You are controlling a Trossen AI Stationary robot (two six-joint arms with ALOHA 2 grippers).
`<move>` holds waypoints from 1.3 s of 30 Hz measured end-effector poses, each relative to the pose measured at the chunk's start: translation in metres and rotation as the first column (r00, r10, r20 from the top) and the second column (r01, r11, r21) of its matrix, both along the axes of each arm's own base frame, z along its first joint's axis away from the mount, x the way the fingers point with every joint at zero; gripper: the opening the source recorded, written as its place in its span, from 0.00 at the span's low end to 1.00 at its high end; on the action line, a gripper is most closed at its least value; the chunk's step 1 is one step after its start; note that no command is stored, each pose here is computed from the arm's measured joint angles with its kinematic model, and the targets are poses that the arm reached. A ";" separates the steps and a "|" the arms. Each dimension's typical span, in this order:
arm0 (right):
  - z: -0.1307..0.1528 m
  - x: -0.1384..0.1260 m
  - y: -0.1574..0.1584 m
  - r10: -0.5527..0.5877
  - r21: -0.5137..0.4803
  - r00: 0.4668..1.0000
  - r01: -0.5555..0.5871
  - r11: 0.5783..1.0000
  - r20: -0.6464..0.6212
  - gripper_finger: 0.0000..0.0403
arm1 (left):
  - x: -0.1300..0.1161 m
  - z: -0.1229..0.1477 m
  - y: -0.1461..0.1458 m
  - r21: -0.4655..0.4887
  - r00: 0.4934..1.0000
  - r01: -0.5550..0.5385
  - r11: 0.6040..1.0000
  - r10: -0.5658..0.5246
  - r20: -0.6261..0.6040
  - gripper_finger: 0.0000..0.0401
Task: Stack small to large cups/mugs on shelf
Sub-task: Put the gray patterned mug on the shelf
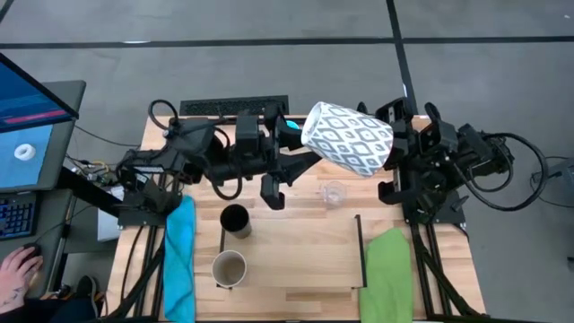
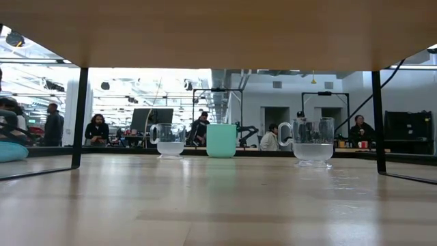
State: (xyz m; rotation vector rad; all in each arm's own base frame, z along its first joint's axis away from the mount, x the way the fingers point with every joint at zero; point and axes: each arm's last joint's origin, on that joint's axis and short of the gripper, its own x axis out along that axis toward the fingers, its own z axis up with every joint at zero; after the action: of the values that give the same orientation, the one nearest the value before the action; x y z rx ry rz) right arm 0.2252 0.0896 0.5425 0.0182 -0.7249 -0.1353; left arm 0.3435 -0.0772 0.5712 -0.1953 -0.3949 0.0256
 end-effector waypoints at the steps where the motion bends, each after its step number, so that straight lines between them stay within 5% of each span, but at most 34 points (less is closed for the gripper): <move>1: 0.000 0.000 0.000 0.000 0.000 1.000 0.000 1.000 0.000 0.06 | 0.001 0.000 0.000 -0.001 1.000 -0.001 1.000 0.001 -0.001 0.39; 10: 0.000 0.002 -0.002 0.015 -0.009 1.000 -0.015 1.000 -0.001 0.06 | 0.030 -0.019 0.004 -0.002 0.999 0.039 0.999 -0.039 -0.026 0.29; 18: -0.001 0.002 -0.002 0.013 -0.014 1.000 -0.014 1.000 -0.010 0.06 | 0.028 -0.014 0.007 0.019 1.000 0.014 1.000 -0.014 0.021 0.12; 34: -0.003 0.005 -0.003 0.002 -0.028 0.998 -0.004 1.000 -0.059 0.06 | 0.030 -0.016 0.006 0.005 1.000 0.001 1.000 -0.001 0.010 0.11; 39: -0.006 0.007 -0.005 -0.005 -0.031 0.996 0.002 1.000 -0.089 0.15 | 0.030 -0.018 0.006 0.001 1.000 -0.014 1.000 0.014 -0.001 0.09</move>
State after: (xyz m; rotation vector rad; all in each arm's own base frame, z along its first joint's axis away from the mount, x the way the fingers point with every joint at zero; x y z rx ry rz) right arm 0.2325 0.0850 0.5369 -0.0185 -0.6378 -0.1276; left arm 0.3739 -0.0709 0.5536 -0.1914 -0.3954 0.0394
